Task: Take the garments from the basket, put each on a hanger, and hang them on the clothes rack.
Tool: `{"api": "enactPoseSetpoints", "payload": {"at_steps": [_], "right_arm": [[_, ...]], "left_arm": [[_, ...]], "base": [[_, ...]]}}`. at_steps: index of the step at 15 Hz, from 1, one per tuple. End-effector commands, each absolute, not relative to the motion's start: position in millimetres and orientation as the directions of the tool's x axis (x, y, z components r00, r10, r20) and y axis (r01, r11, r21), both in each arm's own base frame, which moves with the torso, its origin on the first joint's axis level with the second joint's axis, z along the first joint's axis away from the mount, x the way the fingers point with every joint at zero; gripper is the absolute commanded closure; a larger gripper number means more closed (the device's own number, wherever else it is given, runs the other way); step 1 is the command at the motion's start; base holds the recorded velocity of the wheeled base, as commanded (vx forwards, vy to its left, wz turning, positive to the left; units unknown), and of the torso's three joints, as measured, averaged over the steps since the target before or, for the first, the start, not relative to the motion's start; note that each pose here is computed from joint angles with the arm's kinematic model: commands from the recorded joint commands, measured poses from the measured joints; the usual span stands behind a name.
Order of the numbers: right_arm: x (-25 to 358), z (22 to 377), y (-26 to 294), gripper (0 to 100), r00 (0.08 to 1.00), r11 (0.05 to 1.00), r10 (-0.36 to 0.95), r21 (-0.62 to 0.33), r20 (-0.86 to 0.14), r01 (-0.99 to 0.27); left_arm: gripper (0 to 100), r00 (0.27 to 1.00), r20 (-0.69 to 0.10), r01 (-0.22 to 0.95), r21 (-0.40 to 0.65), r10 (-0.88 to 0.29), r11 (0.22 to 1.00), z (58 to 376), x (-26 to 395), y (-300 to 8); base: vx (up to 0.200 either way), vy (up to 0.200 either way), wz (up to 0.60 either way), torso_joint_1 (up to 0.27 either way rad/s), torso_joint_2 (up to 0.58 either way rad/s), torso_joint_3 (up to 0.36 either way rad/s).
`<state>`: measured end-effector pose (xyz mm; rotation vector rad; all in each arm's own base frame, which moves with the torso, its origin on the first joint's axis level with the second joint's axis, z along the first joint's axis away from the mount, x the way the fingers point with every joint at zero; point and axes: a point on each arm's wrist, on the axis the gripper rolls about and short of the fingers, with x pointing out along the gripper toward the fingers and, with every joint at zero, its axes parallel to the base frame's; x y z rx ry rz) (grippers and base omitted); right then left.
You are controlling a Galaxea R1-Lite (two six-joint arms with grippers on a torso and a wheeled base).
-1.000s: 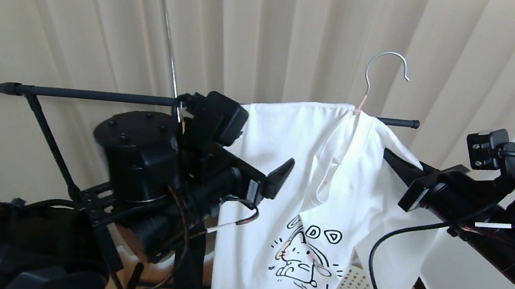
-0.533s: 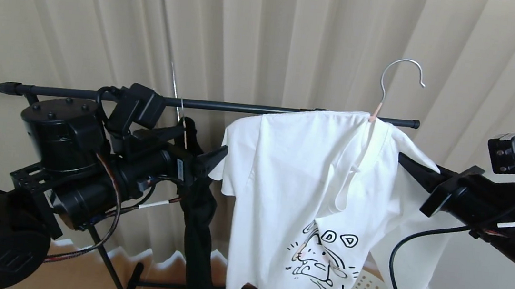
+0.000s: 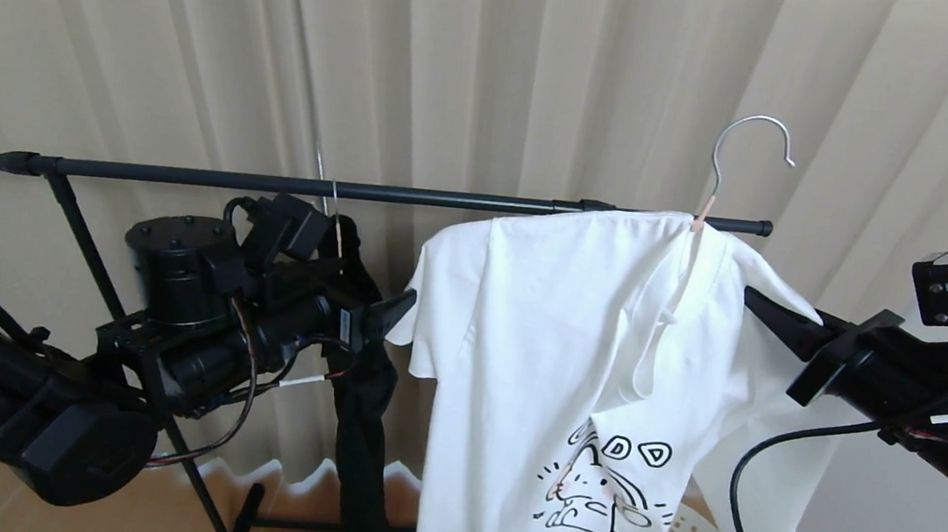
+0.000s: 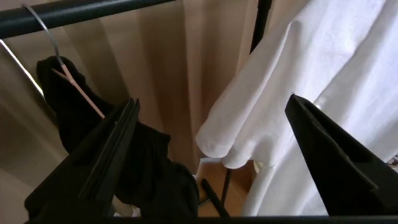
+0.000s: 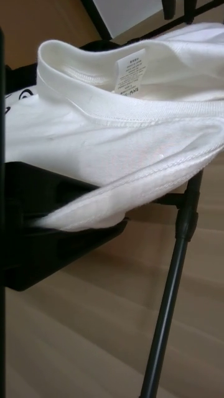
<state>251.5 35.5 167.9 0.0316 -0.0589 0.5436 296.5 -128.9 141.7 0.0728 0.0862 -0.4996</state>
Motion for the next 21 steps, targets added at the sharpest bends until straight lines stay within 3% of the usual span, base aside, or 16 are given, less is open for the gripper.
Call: {"api": "enactPoseSetpoints", "payload": {"at_steps": [1,9,10,21], "right_arm": [[247.7,170.6,35.2,100,0.852,0.853,0.519,0.011,0.073,-0.521],[242.3,174.7,35.1,100,0.84,0.843,0.536,0.001,0.086,-0.538],[242.5,174.3,35.1,100,0.84,0.843,0.536,0.002,0.085,-0.538],[251.4,178.8,23.6,100,0.863,0.867,0.495,-0.004,0.103,-0.497]], "left_arm": [[0,0.87,-0.137,0.482,0.044,-0.473,0.875,128.5,303.1,-132.7],[0,0.875,-0.119,0.477,0.042,-0.47,0.878,126.4,309.0,-135.1],[100,0.875,-0.114,0.477,0.042,-0.47,0.878,127.5,309.0,-135.1],[100,0.908,-0.11,0.412,0.049,-0.405,0.91,129.0,317.3,-112.7]], "base": [[0.0,0.0,0.0,0.0,0.0,0.0],[0.0,0.0,0.0,0.0,0.0,0.0],[0.0,0.0,0.0,0.0,0.0,0.0],[0.0,0.0,0.0,0.0,0.0,0.0]]}}
